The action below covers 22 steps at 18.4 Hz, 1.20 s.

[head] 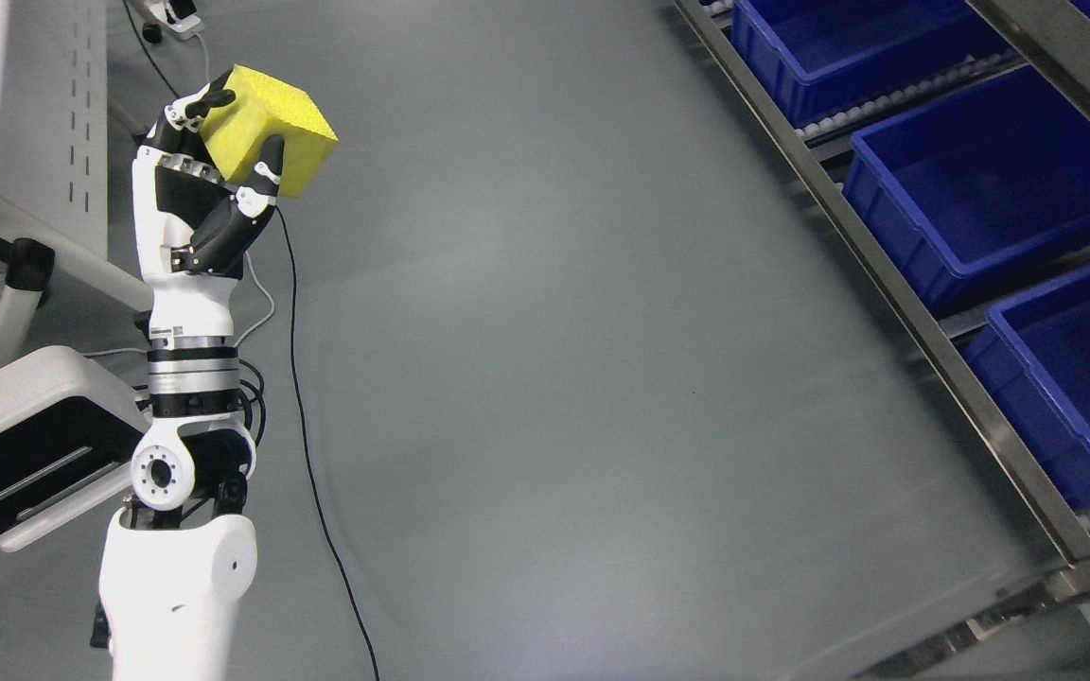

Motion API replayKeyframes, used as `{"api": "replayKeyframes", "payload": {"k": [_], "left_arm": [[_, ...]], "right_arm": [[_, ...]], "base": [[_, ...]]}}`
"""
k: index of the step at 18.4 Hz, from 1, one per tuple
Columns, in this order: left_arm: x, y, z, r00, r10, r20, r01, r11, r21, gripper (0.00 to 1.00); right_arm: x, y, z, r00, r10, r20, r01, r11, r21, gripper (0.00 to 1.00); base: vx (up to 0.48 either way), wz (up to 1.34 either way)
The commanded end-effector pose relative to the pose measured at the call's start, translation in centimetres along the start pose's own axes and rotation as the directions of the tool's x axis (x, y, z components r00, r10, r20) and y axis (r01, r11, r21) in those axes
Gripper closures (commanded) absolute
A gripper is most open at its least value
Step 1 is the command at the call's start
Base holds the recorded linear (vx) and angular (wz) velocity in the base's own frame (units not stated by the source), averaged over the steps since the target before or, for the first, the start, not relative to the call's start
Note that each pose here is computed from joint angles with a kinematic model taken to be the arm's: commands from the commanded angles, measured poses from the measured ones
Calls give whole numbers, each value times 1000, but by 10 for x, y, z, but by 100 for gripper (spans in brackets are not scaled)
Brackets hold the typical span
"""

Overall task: Move yellow foam block to right shelf middle
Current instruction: 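Hold the cube raised in the left hand while turning toward the blue bins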

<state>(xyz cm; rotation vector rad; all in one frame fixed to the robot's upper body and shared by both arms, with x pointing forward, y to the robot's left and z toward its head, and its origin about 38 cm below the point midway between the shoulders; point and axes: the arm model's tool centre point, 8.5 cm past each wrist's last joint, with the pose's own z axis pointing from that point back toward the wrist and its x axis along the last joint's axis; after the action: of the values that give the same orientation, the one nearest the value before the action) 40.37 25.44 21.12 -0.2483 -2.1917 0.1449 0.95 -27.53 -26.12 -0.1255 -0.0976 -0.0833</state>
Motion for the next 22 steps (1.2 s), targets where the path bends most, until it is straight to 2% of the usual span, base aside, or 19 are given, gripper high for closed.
{"api": "replayKeyframes", "payload": {"k": [1,12,22], "left_arm": [[3,7,-1,1000,-9,7,8,1000,19,86],[3,6,-1,1000,-11,10,11,1000,16,86],[4,9,-1,1000,-21,5,21,1000,12,90]], "right_arm": [[6,-11,-1,1000,4,17,-4,1000,-17,0],[6,-11,-1,1000,4,19,-4,1000,-17,0],[6,-11,-1,1000,4,17,-4,1000,-17,0]], "base": [[177,325],[297,75],[514,-297]]}}
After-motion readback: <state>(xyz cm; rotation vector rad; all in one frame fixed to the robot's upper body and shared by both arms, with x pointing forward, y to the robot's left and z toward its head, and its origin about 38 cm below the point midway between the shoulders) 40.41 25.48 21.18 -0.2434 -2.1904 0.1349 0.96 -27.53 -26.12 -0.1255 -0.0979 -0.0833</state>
